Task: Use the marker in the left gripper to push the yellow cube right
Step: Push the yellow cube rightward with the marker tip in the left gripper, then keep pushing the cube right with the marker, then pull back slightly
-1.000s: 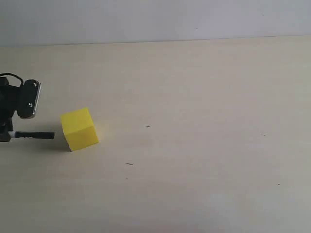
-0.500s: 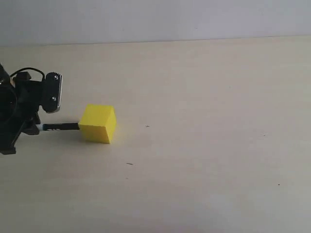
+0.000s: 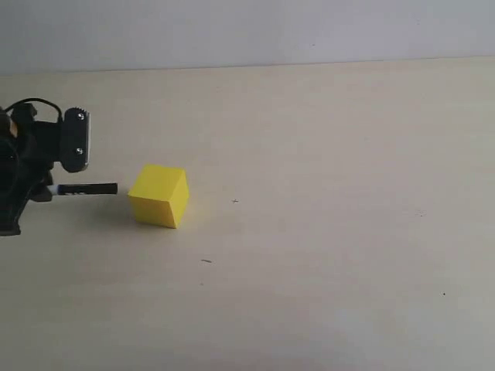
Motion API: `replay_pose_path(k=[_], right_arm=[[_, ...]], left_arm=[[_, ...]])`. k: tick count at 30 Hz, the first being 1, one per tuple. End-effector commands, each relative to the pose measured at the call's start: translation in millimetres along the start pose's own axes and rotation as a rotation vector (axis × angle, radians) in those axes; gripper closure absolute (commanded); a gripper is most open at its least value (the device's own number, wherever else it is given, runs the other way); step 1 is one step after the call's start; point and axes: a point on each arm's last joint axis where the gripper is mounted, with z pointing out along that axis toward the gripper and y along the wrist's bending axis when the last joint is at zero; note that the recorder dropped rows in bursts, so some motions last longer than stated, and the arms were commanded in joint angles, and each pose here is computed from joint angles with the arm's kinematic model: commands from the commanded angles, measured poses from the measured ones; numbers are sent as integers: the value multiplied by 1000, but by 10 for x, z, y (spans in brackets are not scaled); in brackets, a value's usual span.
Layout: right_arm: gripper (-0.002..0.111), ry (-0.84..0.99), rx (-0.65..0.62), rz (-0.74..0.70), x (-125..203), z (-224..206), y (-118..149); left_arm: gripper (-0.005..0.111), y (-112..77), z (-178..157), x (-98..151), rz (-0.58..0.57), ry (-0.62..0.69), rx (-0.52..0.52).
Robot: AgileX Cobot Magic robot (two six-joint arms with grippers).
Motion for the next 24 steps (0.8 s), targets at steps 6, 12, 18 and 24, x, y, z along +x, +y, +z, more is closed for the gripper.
replay_pose_path(k=[6, 12, 18, 24], right_arm=[[108, -5, 7, -3, 12, 0, -4], [108, -5, 7, -3, 12, 0, -4], [108, -5, 7, -3, 12, 0, -4], [108, -5, 7, -3, 12, 0, -4]], left_arm=[[107, -95, -35, -354, 42, 8, -10], [107, -50, -2, -83, -47, 131, 15], [107, -64, 93, -243, -66, 62, 8], [107, -99, 0, -706, -78, -91, -25]])
